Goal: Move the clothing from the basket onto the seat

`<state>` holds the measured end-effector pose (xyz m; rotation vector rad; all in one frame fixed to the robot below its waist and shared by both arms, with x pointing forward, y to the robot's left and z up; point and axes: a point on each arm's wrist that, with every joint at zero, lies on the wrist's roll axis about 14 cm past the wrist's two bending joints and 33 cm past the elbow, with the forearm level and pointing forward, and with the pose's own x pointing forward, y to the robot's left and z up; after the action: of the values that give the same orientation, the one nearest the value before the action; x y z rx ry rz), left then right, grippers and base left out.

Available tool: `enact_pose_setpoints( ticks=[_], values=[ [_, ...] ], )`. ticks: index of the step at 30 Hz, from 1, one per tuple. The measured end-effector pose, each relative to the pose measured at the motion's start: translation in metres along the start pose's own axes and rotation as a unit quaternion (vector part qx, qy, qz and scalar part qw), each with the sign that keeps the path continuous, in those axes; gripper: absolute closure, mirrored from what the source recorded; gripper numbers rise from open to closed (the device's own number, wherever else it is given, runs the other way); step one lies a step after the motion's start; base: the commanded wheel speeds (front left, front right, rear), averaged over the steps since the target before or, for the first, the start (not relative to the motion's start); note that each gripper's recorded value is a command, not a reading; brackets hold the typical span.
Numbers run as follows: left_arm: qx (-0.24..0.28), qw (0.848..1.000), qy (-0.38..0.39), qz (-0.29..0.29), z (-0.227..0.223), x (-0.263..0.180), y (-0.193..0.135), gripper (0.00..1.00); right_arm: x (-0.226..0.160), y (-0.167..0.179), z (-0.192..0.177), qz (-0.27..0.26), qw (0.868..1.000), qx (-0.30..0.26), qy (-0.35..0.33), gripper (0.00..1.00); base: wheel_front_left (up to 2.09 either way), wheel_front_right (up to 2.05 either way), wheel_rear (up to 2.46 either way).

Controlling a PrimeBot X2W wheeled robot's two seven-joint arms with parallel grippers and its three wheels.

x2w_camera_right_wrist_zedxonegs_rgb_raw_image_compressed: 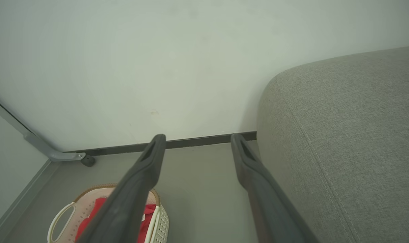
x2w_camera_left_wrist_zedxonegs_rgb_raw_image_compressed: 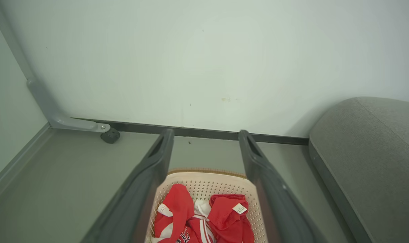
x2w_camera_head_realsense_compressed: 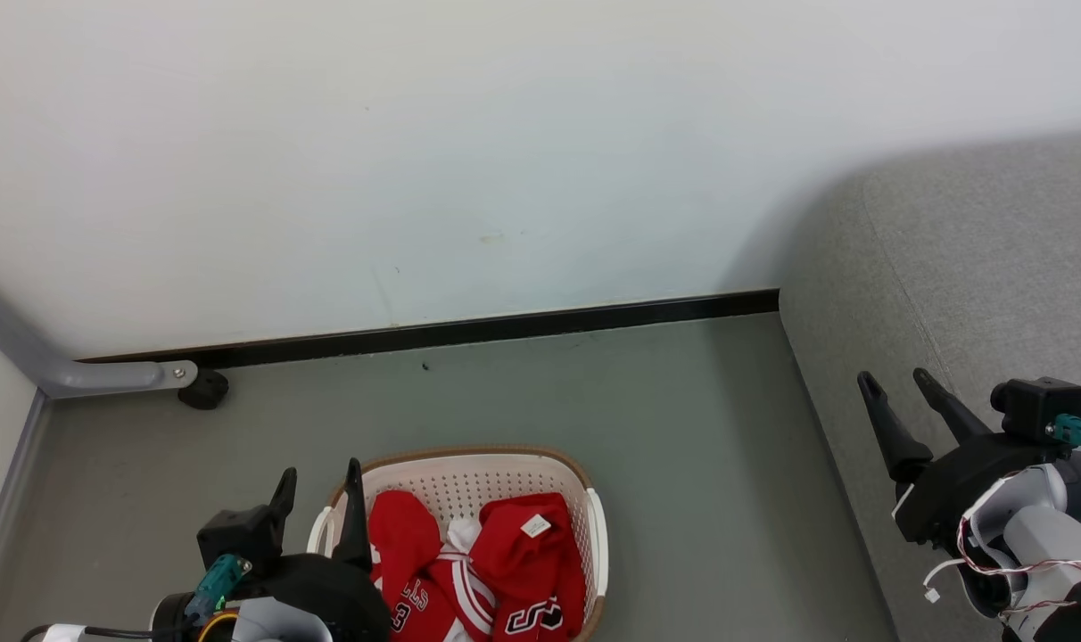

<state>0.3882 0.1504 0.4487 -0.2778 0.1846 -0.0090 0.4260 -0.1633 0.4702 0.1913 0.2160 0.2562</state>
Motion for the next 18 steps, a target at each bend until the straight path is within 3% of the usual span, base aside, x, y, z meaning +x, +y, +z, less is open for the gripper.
enact_pose_setpoints(
  ticks=[13,18],
  values=[
    [0.089,0.995,-0.035,-0.005,0.012,0.003,-0.004,0.0,0.007,-0.005,0.018,0.012,0.995,-0.099,-0.014,0.0,0.0,0.0,0.0],
    [0.088,0.995,-0.042,0.001,0.016,0.004,-0.003,0.0,0.008,-0.008,0.024,0.007,0.994,-0.107,-0.023,0.0,0.0,0.0,0.0]
  ],
)
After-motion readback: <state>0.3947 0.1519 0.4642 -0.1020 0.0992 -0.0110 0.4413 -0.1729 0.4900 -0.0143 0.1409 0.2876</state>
